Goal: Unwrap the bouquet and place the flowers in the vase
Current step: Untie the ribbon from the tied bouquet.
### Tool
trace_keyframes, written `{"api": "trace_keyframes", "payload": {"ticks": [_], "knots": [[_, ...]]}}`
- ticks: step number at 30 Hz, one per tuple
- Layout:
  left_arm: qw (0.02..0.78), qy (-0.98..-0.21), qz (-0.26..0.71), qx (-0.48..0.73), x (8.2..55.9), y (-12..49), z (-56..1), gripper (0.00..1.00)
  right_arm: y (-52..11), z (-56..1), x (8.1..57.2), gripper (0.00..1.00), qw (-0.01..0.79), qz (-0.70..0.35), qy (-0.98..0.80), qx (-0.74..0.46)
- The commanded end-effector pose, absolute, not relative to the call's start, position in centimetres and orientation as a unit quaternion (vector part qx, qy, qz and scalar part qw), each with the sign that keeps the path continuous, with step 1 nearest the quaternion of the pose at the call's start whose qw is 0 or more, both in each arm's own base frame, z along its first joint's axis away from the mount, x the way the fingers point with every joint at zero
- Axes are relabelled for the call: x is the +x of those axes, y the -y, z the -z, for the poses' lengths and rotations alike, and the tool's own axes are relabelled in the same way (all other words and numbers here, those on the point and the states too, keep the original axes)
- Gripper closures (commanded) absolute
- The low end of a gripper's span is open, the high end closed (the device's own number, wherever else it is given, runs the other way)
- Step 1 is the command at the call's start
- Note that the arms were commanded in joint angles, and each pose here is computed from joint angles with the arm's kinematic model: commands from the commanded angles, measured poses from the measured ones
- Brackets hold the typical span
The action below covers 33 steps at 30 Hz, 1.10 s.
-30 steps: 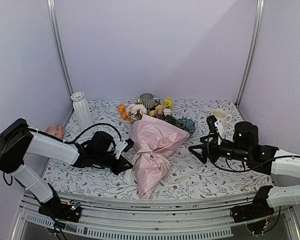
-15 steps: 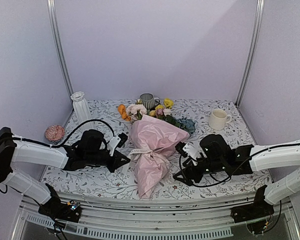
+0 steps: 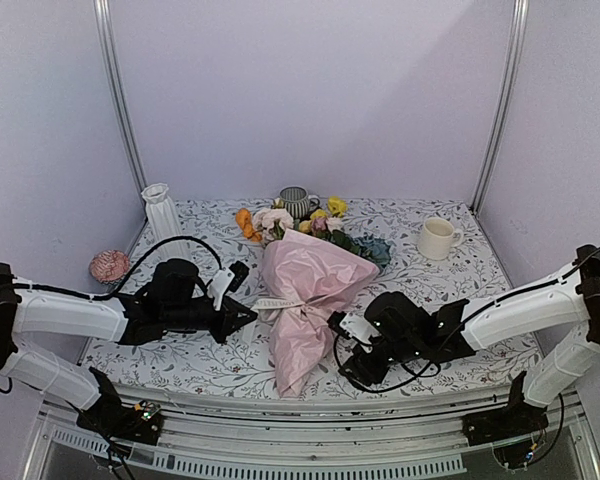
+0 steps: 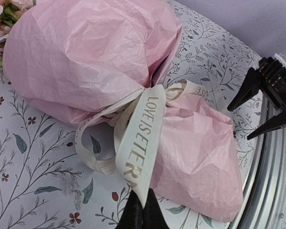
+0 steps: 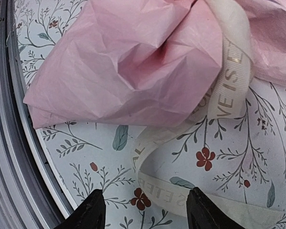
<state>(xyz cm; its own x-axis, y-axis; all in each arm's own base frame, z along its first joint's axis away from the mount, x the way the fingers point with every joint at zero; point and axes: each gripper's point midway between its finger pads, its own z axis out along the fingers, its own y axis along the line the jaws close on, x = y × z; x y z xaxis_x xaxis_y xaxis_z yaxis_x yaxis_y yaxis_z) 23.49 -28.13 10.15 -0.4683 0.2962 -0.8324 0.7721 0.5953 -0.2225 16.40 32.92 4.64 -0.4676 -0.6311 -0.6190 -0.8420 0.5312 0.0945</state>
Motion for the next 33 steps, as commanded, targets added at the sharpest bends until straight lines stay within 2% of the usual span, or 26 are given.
{"api": "trace_keyframes", "payload": {"ticks": [1,6,13,17,21,28,33], "knots": [[0.403,-0.795,0.304,0.337,23.4,28.3,-10.4,1.00,-34.3,-4.4,16.9,0.41,0.278,-0.189,-0.827,-0.451],[0.406,-0.792,0.306,0.338,23.4,28.4,-10.6,1.00,-34.5,-3.2,17.2,0.43,0.274,-0.177,-0.830,-0.453],[0.408,-0.790,0.308,0.339,23.4,28.4,-10.7,1.00,-34.5,-2.0,17.5,0.53,0.266,-0.144,-0.832,-0.465],[0.408,-0.790,0.308,0.340,23.4,28.4,-10.7,1.00,-34.6,-1.7,17.2,0.69,0.263,-0.140,-0.830,-0.471],[0.407,-0.790,0.307,0.340,23.4,28.4,-10.6,1.00,-34.7,-2.7,17.4,0.95,0.283,-0.150,-0.828,-0.460],[0.408,-0.791,0.310,0.333,23.9,28.8,-10.9,1.00,-32.4,-6.3,20.1,0.97,0.365,-0.118,-0.840,-0.385],[0.409,-0.791,0.323,0.321,24.5,29.6,-12.2,1.00,-29.7,-7.8,22.7,0.98,0.381,-0.109,-0.864,-0.312]]}}
